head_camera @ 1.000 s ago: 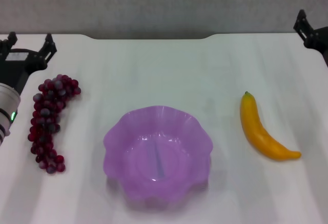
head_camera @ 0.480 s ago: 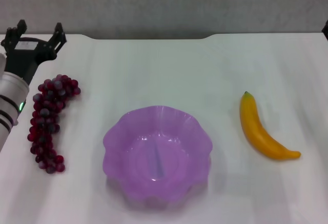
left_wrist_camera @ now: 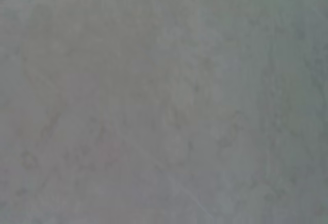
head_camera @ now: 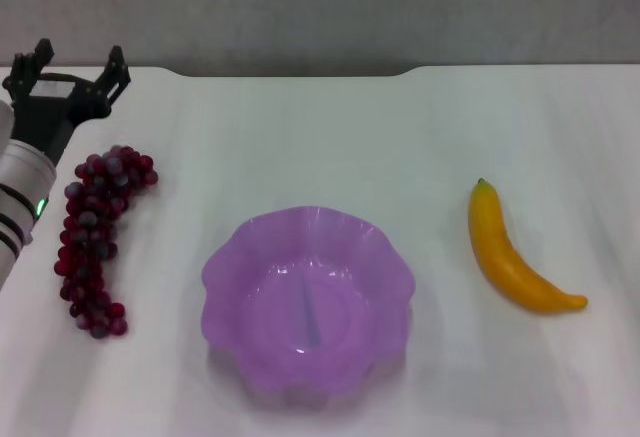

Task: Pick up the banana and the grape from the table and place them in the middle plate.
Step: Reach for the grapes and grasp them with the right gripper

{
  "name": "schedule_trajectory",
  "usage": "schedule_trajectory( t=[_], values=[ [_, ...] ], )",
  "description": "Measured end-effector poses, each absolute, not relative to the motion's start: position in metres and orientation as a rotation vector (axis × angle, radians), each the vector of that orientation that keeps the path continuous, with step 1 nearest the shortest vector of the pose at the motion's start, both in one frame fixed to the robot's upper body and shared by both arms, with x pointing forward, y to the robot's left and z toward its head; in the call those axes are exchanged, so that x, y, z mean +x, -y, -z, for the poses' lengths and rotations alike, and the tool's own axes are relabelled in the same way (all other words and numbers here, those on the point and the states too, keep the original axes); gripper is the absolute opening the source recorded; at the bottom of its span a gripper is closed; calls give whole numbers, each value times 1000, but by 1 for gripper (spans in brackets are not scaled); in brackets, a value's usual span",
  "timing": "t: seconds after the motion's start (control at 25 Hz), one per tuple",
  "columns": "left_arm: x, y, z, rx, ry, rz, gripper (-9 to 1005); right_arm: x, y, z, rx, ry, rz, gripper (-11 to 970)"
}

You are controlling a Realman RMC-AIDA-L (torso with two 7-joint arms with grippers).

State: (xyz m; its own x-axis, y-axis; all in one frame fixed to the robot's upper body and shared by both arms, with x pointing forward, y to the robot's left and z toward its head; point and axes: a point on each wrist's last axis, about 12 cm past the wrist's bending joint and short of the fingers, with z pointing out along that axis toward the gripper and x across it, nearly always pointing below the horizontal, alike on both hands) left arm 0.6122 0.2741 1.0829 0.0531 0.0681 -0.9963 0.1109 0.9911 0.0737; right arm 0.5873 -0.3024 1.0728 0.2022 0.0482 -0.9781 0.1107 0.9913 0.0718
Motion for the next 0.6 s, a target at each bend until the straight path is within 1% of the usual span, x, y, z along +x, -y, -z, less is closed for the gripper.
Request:
schedule_trajectory(
  t=[0.16, 0.36, 0.6],
  values=[
    [612, -265, -1082, 218, -1515, 18, 891, 574, 306, -1063, 170, -1389, 38, 892],
    [611, -261, -1082, 228, -1525, 33, 891, 571, 306, -1058, 152, -1419, 41, 892],
    [627, -258, -1087, 203, -1689, 38, 890, 571, 304, -1057, 127, -1429, 36, 891]
  ],
)
